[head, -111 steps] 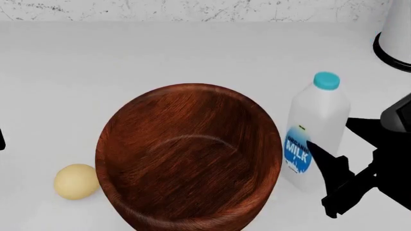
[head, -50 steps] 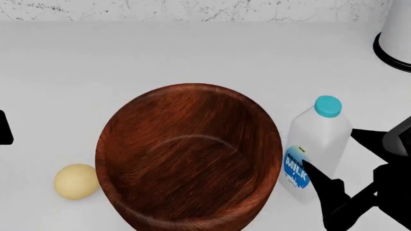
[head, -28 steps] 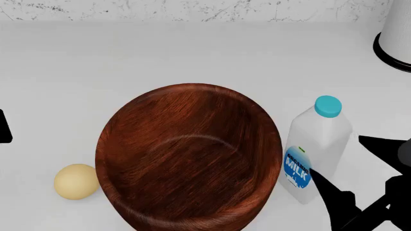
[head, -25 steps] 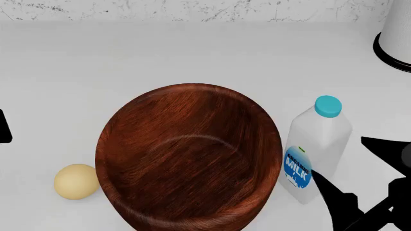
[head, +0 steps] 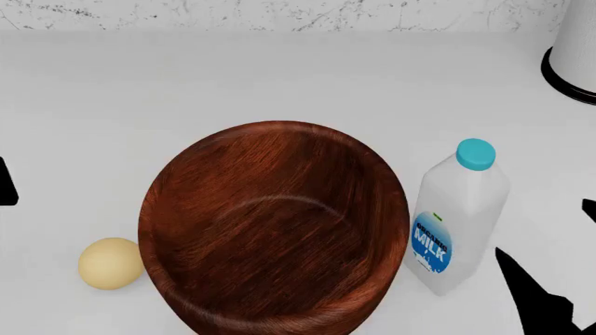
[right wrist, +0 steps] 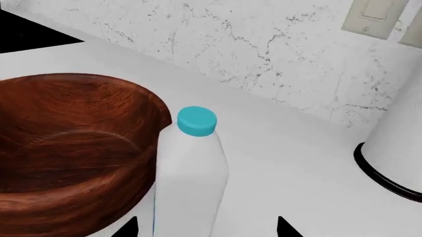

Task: Place the eggs and milk next to the bowl.

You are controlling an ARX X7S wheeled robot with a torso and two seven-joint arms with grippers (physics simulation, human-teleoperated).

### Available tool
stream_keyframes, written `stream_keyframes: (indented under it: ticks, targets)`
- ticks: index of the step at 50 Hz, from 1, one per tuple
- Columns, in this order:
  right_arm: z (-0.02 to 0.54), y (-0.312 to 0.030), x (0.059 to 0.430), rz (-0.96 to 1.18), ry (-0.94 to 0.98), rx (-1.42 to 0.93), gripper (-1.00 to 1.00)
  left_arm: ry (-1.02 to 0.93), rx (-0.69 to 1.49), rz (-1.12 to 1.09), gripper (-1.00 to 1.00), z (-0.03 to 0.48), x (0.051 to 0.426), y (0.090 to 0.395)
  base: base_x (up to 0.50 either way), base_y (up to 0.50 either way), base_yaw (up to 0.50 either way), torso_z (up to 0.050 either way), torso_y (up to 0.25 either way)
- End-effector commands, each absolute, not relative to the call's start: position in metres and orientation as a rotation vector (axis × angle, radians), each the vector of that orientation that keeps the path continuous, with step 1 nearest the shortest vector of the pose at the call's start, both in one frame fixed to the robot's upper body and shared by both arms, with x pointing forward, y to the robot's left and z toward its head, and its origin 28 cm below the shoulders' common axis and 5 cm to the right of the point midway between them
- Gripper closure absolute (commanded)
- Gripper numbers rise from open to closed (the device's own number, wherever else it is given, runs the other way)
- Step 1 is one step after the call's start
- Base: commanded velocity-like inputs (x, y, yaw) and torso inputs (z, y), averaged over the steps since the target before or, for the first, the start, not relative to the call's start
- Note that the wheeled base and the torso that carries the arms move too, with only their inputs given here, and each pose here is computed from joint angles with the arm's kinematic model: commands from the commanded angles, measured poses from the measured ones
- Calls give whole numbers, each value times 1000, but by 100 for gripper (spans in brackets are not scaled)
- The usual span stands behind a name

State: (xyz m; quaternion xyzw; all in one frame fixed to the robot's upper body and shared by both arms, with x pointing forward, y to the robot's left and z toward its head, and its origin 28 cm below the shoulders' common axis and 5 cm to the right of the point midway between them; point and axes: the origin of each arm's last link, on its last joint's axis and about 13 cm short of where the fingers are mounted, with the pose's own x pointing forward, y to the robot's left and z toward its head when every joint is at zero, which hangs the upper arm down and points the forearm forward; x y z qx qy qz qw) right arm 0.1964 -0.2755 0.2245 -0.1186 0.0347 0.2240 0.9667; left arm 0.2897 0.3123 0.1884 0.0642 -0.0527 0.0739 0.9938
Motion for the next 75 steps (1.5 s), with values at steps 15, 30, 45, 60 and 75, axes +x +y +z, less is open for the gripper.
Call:
stream_keyframes:
  ticks: [15, 30, 45, 60, 75]
  targets:
    - [241, -283, 176, 222, -80, -243, -100, -164, 113, 82, -100, 204, 285, 300, 0, 0, 0, 0, 0]
    - [250, -283, 168, 67, -173, -256, -100, -236, 104, 77, -100, 228, 287, 298, 0, 0, 0, 0, 0]
    - [270, -280, 156, -53, -276, -278, -100, -362, 95, 82, -100, 266, 285, 299, 0, 0, 0, 0, 0]
    - [271, -283, 141, -136, -316, -260, -100, -419, 101, 135, -100, 288, 282, 309, 0, 0, 0, 0, 0]
    - [268, -283, 129, -161, -326, -243, -100, -440, 97, 254, -100, 299, 281, 332, 0, 0, 0, 0, 0]
